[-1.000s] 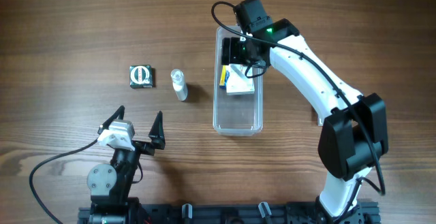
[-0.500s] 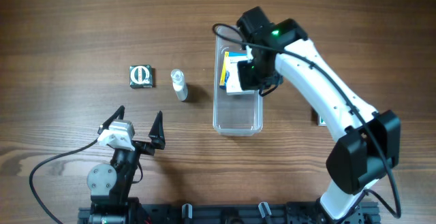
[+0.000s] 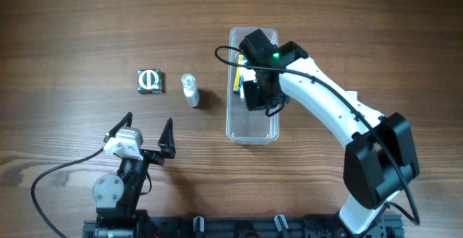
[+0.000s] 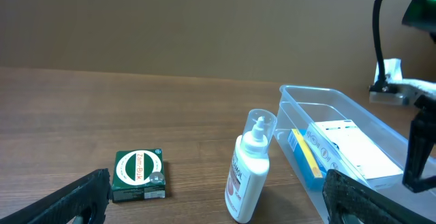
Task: Pack container
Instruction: 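Lower the Hansaplast pack into the container and open the gripper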
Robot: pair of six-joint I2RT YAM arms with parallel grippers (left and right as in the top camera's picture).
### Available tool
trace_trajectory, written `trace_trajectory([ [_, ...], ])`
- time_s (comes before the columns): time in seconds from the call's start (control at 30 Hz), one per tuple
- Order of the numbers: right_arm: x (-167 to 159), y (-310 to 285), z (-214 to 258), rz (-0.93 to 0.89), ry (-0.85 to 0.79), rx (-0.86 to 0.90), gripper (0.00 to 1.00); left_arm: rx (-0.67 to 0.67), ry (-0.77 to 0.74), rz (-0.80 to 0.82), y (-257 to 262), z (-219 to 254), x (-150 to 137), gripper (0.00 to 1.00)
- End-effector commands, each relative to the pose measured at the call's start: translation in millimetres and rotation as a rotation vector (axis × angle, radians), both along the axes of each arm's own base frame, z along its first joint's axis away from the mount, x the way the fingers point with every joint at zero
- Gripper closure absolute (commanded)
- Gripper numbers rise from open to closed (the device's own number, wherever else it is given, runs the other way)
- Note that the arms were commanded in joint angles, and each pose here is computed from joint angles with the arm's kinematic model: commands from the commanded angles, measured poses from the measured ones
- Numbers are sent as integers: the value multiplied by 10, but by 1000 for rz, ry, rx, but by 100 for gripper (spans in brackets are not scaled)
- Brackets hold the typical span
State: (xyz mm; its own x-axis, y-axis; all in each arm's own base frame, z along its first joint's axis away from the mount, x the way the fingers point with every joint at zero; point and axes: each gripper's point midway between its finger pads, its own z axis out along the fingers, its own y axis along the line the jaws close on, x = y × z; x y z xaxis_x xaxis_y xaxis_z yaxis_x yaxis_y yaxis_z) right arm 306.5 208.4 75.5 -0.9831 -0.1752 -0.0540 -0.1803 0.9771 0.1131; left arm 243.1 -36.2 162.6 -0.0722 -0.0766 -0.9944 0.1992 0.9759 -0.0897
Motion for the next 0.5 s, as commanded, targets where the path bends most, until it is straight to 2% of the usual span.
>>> trace_trajectory([
  [0.0, -43, -23, -144, -19, 11, 0, 96, 18, -2, -7, -5, -18, -4, 0],
  [0.3, 73, 46, -251, -19, -18, 17, 96, 18, -2, -7, -5, -18, -4, 0],
  [0.47, 261, 4, -389, -28, -82, -35, 96, 18, -2, -7, -5, -18, -4, 0],
])
